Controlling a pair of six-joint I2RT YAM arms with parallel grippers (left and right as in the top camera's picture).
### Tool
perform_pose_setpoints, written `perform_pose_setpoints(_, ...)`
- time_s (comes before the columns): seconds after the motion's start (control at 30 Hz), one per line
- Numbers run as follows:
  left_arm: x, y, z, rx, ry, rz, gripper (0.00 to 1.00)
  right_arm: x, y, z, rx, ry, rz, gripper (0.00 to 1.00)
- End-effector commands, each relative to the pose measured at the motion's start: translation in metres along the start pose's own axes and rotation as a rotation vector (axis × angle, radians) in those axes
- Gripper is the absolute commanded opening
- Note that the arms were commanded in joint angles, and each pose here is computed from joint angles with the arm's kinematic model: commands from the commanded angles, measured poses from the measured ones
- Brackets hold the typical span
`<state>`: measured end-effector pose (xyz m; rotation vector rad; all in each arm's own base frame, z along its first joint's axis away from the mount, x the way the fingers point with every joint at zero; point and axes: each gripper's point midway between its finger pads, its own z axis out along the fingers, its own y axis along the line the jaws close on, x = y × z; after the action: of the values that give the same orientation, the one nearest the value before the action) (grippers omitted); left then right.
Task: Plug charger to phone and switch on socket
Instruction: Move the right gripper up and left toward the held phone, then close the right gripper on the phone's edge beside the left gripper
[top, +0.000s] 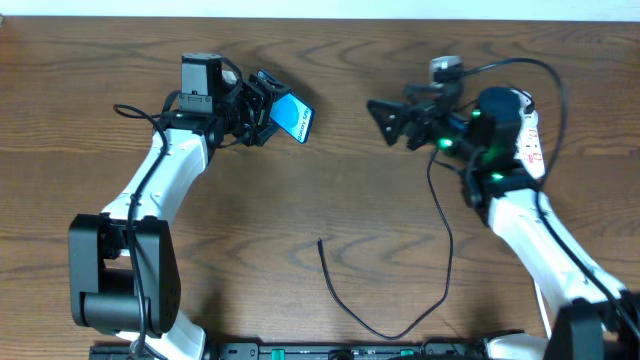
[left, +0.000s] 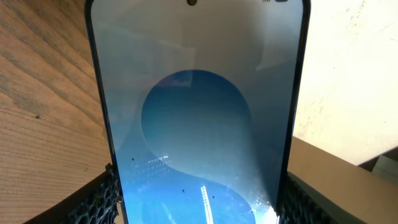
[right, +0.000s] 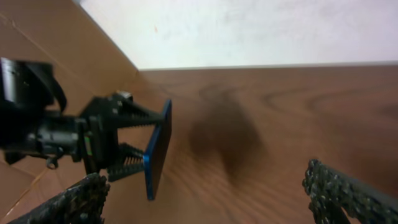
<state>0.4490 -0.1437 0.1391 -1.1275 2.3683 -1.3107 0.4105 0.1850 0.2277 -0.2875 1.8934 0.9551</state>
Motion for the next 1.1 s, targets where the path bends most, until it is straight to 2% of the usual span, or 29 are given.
perform_pose_setpoints(0.0,0.002,-0.023,-0.01,0.05,-0.007,0.054,0.08,0.014,0.006,0.023,-0.014,0.027,0.037,0.99)
perform_pose_setpoints(0.1,0.002,-0.022,-0.01,0.049,-0.007,0.053,0.07,0.033,0.007,0.047,-0.012,0.041,0.094,0.99)
perform_pose_setpoints(0.37,0.002,-0.021,-0.009,0.045,-0.006,0.05,0.07,0.063,0.024,0.073,-0.067,0.083,0.086,0.99)
perform_pose_setpoints(0.7,-0.004,-0.017,-0.009,0.025,-0.045,0.046,0.08,0.07,0.057,0.082,-0.14,0.085,0.055,0.99)
perform_pose_setpoints(0.9,0.012,-0.02,-0.001,0.021,-0.015,0.068,0.08,0.075,0.064,0.085,-0.132,0.088,0.05,0.99)
perform_pose_setpoints(0.93,0.015,-0.021,0.001,0.022,-0.009,0.074,0.07,0.075,0.062,0.085,-0.122,0.086,0.051,0.95)
perform_pose_setpoints(1.07,0.02,-0.022,0.004,0.022,-0.005,0.085,0.08,0.078,0.059,0.085,-0.106,0.098,0.058,0.69)
